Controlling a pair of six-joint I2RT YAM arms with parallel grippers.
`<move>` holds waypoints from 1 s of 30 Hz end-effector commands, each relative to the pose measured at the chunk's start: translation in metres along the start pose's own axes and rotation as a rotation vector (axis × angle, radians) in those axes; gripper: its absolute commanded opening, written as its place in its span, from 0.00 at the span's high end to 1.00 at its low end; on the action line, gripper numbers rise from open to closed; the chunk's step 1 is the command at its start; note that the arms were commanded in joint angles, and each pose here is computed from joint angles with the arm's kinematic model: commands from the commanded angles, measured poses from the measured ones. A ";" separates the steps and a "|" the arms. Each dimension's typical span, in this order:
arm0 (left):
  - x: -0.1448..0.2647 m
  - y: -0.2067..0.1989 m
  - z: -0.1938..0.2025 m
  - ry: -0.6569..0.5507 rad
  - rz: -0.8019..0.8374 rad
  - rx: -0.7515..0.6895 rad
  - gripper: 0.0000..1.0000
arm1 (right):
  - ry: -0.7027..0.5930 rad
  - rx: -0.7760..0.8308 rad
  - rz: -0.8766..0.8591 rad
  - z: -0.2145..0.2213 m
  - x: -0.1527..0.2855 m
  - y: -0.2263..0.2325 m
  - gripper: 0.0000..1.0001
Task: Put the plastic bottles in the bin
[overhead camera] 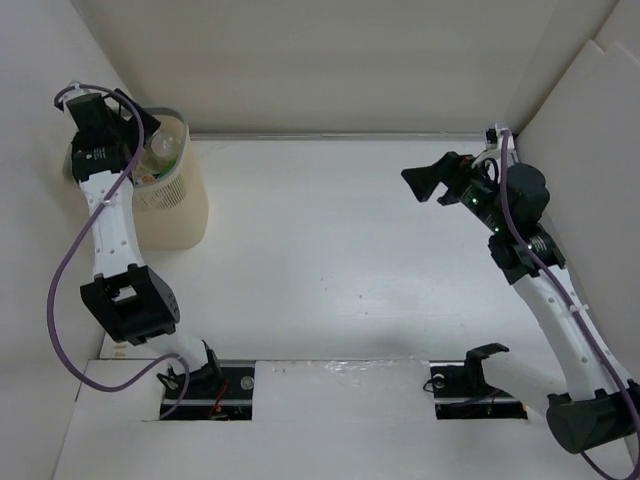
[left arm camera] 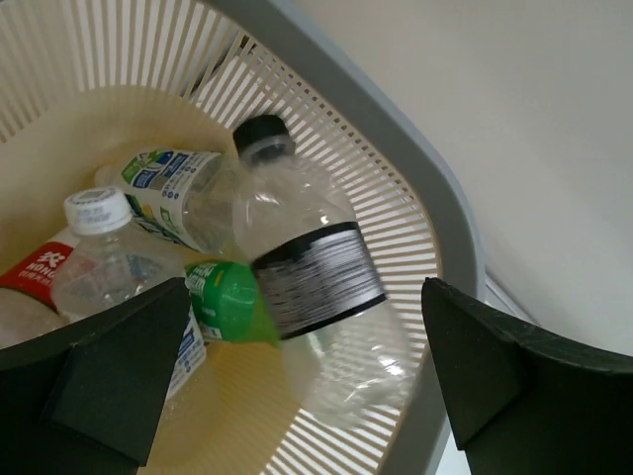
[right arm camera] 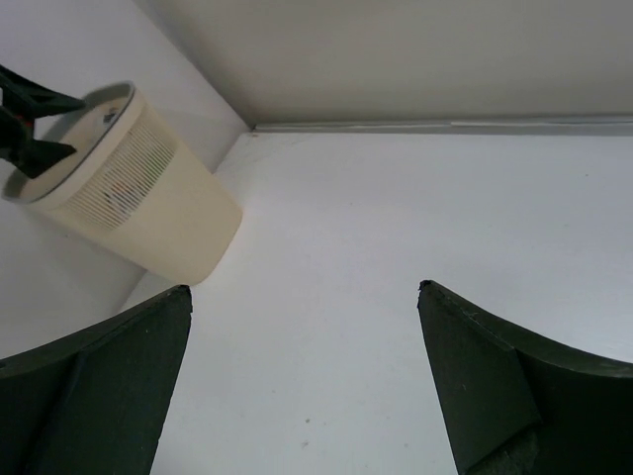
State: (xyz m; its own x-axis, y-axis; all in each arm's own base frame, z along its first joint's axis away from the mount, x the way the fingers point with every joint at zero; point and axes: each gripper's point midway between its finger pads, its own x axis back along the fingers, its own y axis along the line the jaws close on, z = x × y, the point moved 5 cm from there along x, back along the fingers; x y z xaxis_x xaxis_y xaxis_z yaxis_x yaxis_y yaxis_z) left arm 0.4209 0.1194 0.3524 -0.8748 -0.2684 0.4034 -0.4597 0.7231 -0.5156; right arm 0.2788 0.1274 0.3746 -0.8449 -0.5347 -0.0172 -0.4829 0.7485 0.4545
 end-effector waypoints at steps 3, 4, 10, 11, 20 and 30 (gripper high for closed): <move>0.088 -0.028 -0.053 -0.209 0.034 -0.057 0.00 | -0.002 0.109 0.213 -0.030 0.012 0.011 0.00; 0.100 -0.033 -0.053 -0.231 0.029 -0.072 0.00 | 0.047 0.130 0.258 -0.024 0.019 0.008 0.00; 0.189 -0.037 -0.030 -0.296 0.195 -0.076 0.00 | 0.066 0.182 0.422 -0.042 0.057 0.017 0.00; 0.188 -0.031 -0.012 -0.246 0.215 -0.072 0.00 | 0.074 0.195 0.431 -0.043 0.070 0.018 0.00; 0.271 0.013 0.073 -0.224 0.300 -0.144 0.00 | 0.047 0.240 0.415 -0.052 0.139 0.031 0.00; 0.323 0.030 0.115 -0.210 0.436 -0.180 0.00 | -0.028 0.253 0.407 -0.068 0.192 0.038 0.00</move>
State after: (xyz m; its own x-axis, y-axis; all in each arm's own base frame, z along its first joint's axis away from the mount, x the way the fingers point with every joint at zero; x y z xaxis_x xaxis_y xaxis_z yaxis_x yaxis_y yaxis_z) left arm 0.1090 -0.0129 0.3863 -0.9970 -0.0769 -0.0063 -0.0649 0.8800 -0.4706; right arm 0.1264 0.0379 0.4471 -0.9763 -0.1939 0.0959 -0.1695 0.9611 0.2180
